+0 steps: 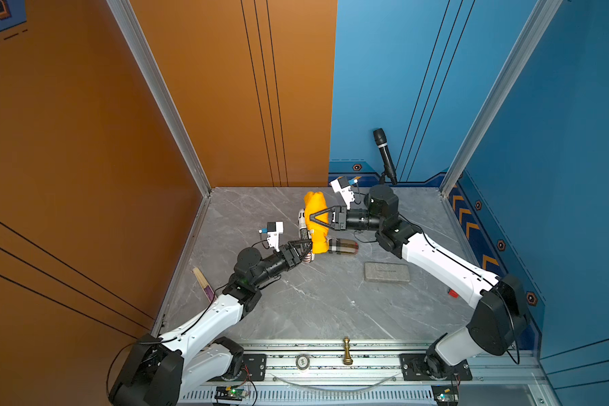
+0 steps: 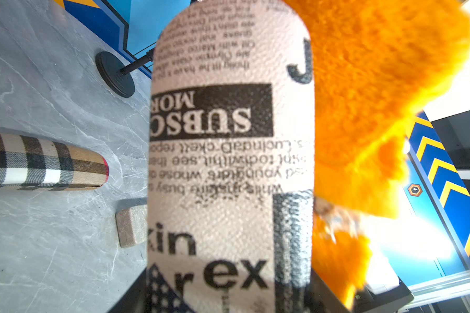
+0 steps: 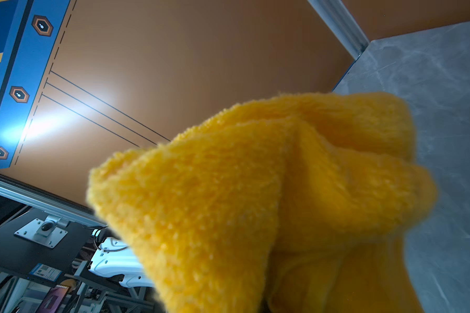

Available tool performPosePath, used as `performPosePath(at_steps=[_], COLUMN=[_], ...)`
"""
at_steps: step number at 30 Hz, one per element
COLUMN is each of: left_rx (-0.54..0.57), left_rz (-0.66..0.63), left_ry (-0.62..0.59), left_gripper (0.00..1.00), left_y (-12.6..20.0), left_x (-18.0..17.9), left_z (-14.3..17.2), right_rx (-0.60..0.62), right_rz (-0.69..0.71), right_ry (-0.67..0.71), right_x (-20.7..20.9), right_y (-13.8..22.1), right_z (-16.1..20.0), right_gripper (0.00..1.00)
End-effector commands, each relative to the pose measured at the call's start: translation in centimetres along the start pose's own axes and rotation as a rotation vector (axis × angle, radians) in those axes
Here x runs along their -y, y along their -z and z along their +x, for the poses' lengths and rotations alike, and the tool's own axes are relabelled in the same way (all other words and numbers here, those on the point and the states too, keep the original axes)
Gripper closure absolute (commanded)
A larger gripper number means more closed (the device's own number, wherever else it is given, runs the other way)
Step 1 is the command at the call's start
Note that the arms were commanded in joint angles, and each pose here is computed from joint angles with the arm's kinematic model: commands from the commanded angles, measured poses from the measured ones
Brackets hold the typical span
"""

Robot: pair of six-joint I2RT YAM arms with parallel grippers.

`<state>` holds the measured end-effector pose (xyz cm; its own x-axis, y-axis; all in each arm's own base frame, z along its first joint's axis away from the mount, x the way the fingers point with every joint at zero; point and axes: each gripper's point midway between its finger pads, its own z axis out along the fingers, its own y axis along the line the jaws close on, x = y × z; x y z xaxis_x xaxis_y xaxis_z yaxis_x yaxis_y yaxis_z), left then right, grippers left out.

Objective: Wipe the eyeglass case
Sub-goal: Wipe the dirt from the eyeglass case.

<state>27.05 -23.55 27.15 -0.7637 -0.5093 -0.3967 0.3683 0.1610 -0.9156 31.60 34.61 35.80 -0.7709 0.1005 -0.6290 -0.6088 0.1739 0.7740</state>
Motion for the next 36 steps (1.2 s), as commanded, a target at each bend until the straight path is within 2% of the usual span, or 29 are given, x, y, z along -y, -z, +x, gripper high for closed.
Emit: performPosePath(at_steps=[1, 6, 9, 13, 16, 24, 27, 31, 36], left_rx=[-0.042, -0.096, -0.094, -0.017, 0.056, 0.044, 0.025, 0.039, -0.037], left_rz=[0.045, -0.147, -0.409, -0.79, -0.97, -1.247, -1.362, -1.411, -1.503], left_ry=[-0.051, -0.056, -0.032, 0.004, 0.039, 0.163, 0.19, 0.23, 0.277], left_gripper=[0.67, 0.67, 0.67, 0.67, 0.66, 0.62, 0.62, 0.59, 0.54], left_y=[0.2, 0.1, 1.2, 5.0, 7.1, 7.9, 9.2, 10.0, 10.1], left_x=[1.8, -0.8, -4.8, -10.1, -12.0, -15.3, -16.4, -16.8, -17.9], left_z=[0.7, 2.2, 3.0, 3.7, 4.2, 7.5, 8.8, 10.4, 12.9], right_rx=[0.049, 0.076, 0.104, 0.126, 0.116, 0.123, 0.145, 0.17, 0.202], right_rz=[0.034, 0.068, 0.135, 0.227, 0.27, 0.349, 0.379, 0.39, 0.415], right_ry=[0.066, 0.086, 0.098, 0.114, 0.125, 0.163, 0.173, 0.195, 0.204], right_x=[-0.3, 0.8, 2.2, 4.3, 5.5, 6.8, 7.1, 6.8, 7.3], right_y=[2.3, 4.0, 5.7, 7.7, 8.4, 10.6, 11.6, 12.5, 13.7], right_z=[-1.0, -0.7, -0.8, -0.6, 0.4, 2.7, 3.2, 3.4, 3.8], right_gripper=[1.0, 1.0, 1.0, 1.0, 1.0, 1.0, 1.0, 1.0, 1.0])
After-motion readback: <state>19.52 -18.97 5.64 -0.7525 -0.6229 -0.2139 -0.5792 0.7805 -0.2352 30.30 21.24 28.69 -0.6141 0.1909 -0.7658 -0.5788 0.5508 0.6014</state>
